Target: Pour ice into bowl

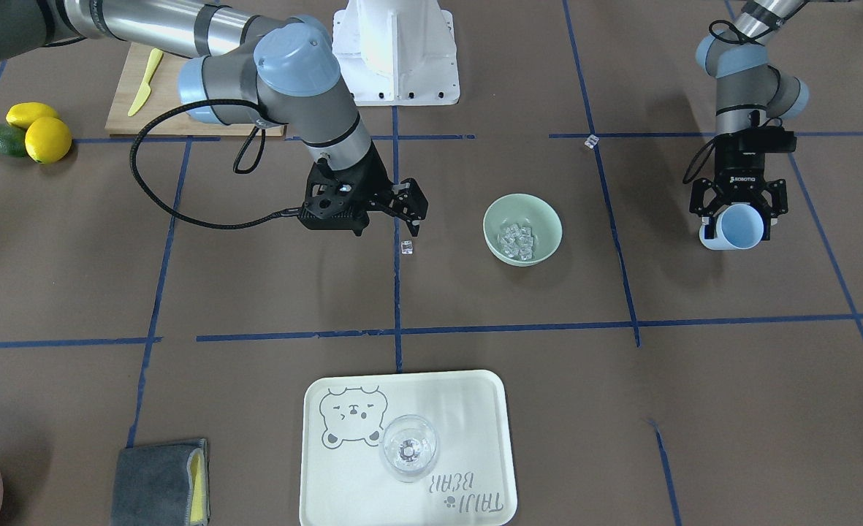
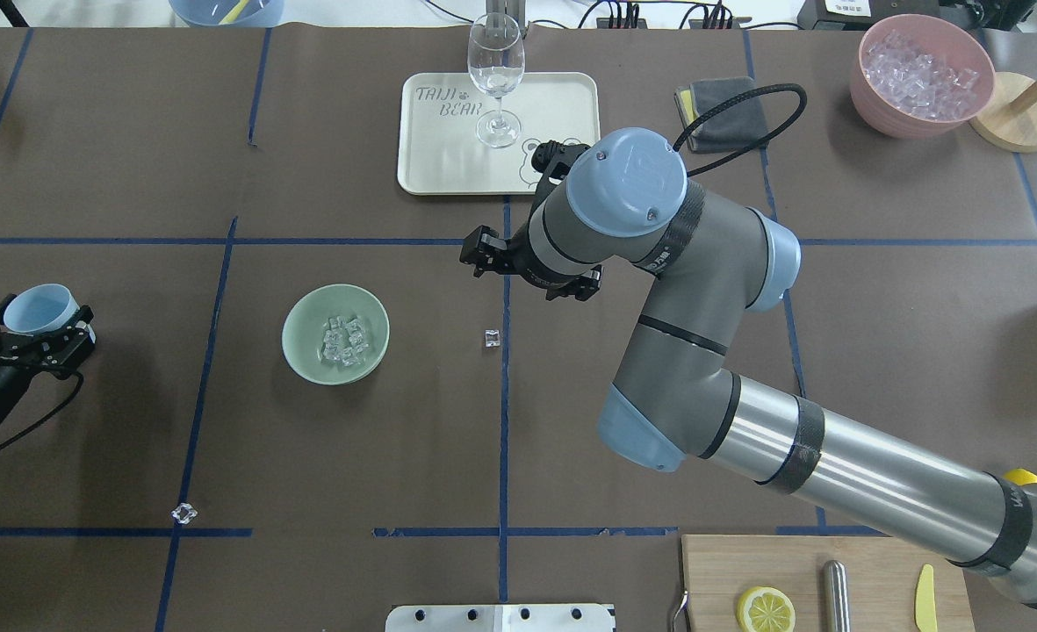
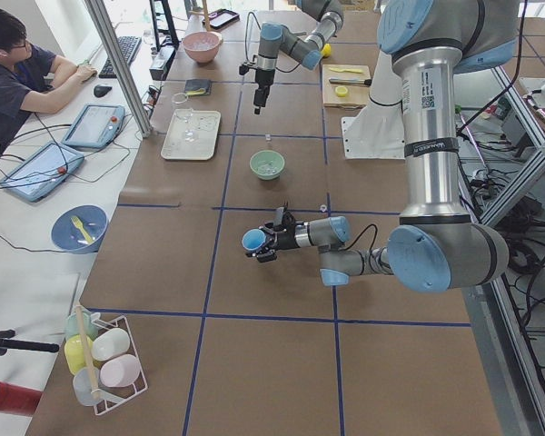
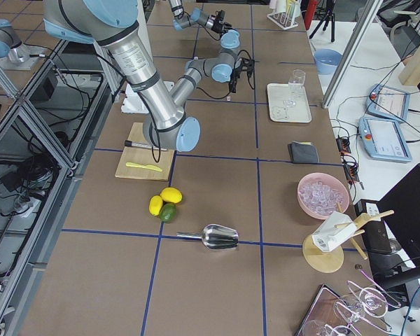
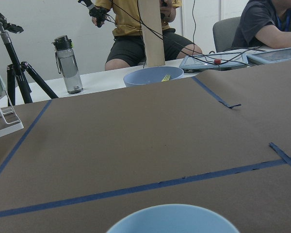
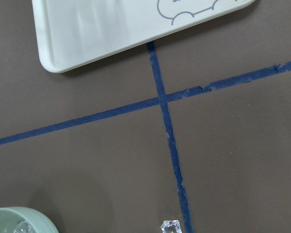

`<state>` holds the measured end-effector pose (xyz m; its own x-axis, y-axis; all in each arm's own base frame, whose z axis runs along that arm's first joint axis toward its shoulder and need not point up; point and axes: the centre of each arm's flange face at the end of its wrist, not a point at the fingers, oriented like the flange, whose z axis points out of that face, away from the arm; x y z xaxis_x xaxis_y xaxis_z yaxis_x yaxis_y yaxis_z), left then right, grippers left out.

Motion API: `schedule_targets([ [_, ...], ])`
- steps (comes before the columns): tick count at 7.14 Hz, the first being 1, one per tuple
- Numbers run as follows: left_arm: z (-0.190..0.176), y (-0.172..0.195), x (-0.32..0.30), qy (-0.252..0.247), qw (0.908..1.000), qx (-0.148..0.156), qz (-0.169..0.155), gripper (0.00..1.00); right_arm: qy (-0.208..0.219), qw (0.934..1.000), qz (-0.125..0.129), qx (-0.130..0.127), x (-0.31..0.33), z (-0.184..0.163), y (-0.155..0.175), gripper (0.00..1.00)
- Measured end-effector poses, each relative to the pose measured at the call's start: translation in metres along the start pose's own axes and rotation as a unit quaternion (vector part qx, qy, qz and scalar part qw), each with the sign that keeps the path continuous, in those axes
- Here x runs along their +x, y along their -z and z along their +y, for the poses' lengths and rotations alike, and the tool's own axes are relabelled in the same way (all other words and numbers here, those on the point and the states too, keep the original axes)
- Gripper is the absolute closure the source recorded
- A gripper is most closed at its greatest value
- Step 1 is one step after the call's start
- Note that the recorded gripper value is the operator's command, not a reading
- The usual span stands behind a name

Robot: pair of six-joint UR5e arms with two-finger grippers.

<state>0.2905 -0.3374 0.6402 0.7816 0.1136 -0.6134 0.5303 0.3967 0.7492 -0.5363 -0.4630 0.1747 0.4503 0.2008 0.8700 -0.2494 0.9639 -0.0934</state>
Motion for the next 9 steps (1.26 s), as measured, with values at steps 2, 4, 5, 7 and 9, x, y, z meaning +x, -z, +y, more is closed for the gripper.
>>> schedule_targets([
  [2, 0.0, 0.0, 0.0, 0.004, 1.0, -0.001, 0.001, 0.0, 0.0, 1.0, 0.0, -0.001, 0.0, 0.001, -0.001, 0.0],
  [4, 0.003, 0.002, -0.003, 0.003, 1.0, -0.006, 0.002, 0.0, 0.001, 1.0, 0.0, -0.002, 0.0, 0.002, -0.001, 0.0],
  [5, 0.005, 0.005, -0.008, 0.005, 0.9999, -0.012, 0.003, 0.0, 0.001, 1.0, -0.001, -0.002, -0.001, 0.003, -0.001, 0.0],
  [7, 0.008, 0.009, -0.014, 0.011, 0.9998, -0.018, 0.005, 0.0, 0.002, 1.0, -0.001, -0.003, -0.002, 0.005, -0.002, 0.0],
  [9, 0.009, 0.012, -0.008, 0.019, 0.9995, -0.023, 0.013, 0.0, 0.002, 1.0, -0.001, -0.004, -0.001, 0.006, -0.003, 0.0],
])
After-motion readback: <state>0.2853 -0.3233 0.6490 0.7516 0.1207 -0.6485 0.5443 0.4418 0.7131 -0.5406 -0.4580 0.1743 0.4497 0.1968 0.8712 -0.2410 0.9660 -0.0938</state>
